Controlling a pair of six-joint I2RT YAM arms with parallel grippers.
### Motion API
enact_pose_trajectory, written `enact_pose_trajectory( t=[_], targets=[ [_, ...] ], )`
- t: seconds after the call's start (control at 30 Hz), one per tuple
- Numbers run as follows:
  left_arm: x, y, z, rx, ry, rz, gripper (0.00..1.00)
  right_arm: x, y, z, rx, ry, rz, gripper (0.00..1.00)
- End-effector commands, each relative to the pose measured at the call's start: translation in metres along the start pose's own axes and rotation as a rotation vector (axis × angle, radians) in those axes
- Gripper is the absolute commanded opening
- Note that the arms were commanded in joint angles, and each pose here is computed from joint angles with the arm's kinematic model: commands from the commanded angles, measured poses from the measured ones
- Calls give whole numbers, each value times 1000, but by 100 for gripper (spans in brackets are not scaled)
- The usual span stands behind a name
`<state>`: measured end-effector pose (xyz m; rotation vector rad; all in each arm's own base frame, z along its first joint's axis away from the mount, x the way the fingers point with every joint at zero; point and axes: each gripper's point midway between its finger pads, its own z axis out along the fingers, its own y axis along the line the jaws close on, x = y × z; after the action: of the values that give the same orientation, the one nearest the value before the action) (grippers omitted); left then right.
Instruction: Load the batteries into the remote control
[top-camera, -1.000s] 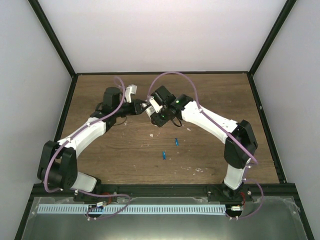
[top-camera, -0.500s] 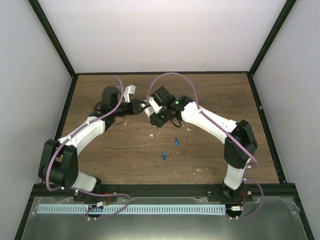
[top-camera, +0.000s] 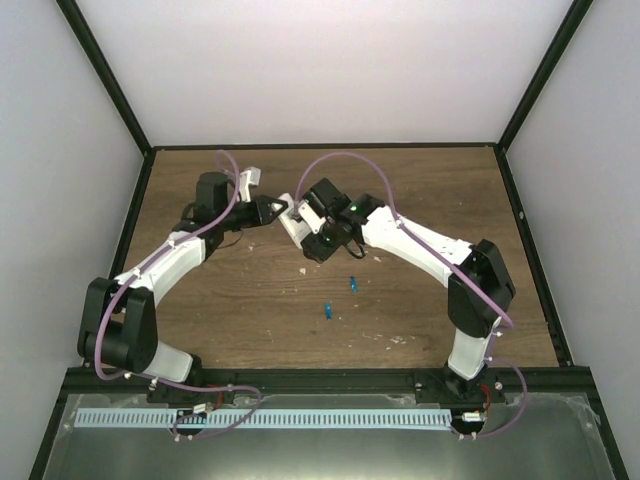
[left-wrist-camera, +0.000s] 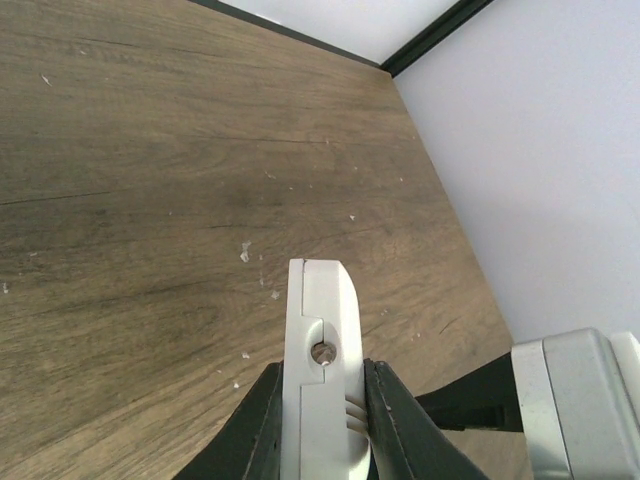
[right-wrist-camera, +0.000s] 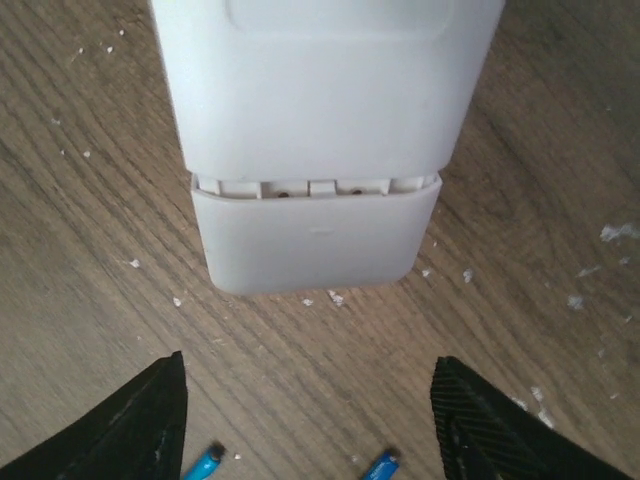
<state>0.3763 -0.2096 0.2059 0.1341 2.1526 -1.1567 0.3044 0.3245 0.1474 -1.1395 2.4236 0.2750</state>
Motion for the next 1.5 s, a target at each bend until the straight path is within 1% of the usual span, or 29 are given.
enact_pose_trajectory(
  t=[0.0, 0.1, 0.17, 0.27, 0.47, 0.63, 0.8, 0.97, 1.1, 1.3, 1.47],
  targets=[
    [1, 2, 2, 7, 1, 21, 0, -9, 0, -9, 18, -45, 1, 67],
    [4, 1, 2, 19, 11, 18, 0, -18, 3, -15, 4, -105, 6, 81],
    [5, -2, 2, 36, 18, 18, 0, -22, 6, -16, -17, -125, 4, 86],
    [8, -8, 2, 71, 38, 20, 0, -25, 8, -11, -31, -119, 3, 87],
    [16, -15, 2, 120, 77, 22, 0, -30, 14, -2, -68, -130, 7, 85],
    [20, -15, 1, 123, 93, 25, 0, -27, 14, 3, -71, -109, 16, 79],
    [19, -18, 0, 134, 93, 29, 0, -23, 13, 6, -65, -96, 20, 76],
    [20, -18, -1, 135, 95, 31, 0, -21, 14, 7, -70, -87, 24, 68],
    [20, -18, 0, 133, 95, 29, 0, -17, 15, 7, -75, -81, 28, 65],
    [19, -19, 0, 140, 94, 30, 0, -12, 18, 13, -90, -70, 31, 56],
    [18, -19, 0, 142, 92, 30, 0, -12, 20, 14, -105, -71, 33, 46]
  ],
)
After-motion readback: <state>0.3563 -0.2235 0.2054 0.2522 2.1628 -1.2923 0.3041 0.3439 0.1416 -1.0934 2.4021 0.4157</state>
